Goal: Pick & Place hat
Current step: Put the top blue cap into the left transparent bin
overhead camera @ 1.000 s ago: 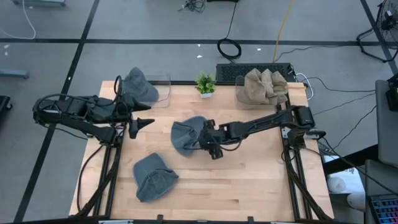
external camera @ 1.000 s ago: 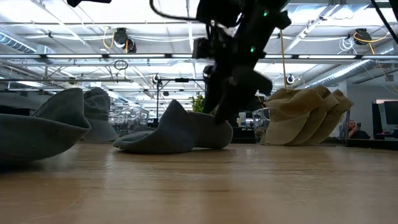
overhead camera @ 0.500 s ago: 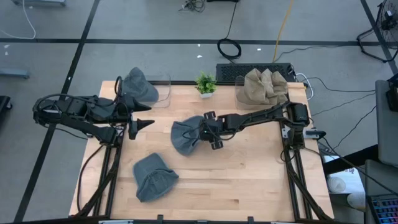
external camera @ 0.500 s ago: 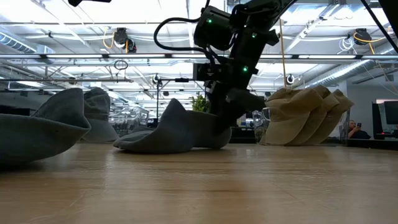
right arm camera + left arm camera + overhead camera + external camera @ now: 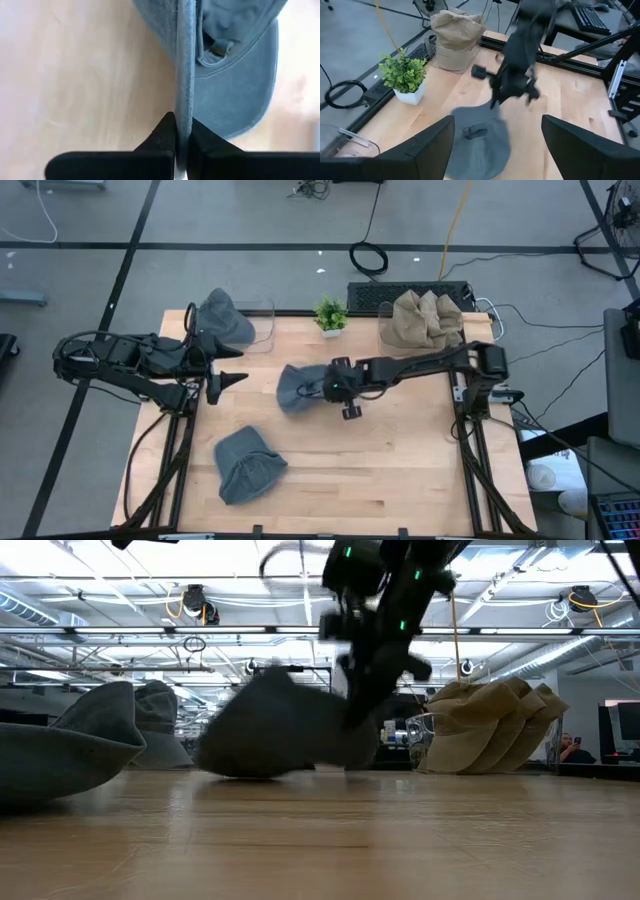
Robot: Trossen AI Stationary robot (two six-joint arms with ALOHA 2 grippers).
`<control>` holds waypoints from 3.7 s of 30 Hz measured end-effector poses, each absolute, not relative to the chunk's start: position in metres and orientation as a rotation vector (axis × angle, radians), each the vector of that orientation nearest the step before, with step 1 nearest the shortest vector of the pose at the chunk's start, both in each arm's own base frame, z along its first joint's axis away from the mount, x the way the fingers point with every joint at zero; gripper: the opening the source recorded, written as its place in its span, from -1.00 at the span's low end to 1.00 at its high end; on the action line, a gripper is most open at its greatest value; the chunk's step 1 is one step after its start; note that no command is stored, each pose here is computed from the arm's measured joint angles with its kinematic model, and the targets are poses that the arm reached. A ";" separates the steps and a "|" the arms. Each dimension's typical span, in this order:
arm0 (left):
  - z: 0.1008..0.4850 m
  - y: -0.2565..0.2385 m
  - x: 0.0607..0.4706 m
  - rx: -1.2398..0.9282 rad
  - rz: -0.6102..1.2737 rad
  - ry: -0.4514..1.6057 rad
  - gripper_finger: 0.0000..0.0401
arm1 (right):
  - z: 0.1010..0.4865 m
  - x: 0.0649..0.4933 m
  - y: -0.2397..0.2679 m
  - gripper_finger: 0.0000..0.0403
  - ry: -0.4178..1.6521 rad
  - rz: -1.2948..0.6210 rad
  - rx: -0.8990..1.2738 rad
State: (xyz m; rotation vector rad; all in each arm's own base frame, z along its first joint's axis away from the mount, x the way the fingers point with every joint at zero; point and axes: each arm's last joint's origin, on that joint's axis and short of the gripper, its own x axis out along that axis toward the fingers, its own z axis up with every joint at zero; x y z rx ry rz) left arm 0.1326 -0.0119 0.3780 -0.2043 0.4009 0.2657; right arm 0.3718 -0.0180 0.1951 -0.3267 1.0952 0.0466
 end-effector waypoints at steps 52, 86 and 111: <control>0.374 -0.034 0.207 0.543 0.027 0.336 0.53 | 0.354 0.299 0.005 -1.00 0.492 0.121 -0.013; 0.387 -0.030 0.186 0.344 -0.010 0.263 -0.89 | 0.356 0.298 0.000 -0.67 0.494 0.063 0.057; 0.478 -0.010 0.127 -0.115 0.186 0.007 -0.89 | 0.390 0.280 0.000 0.08 0.273 -0.407 -0.130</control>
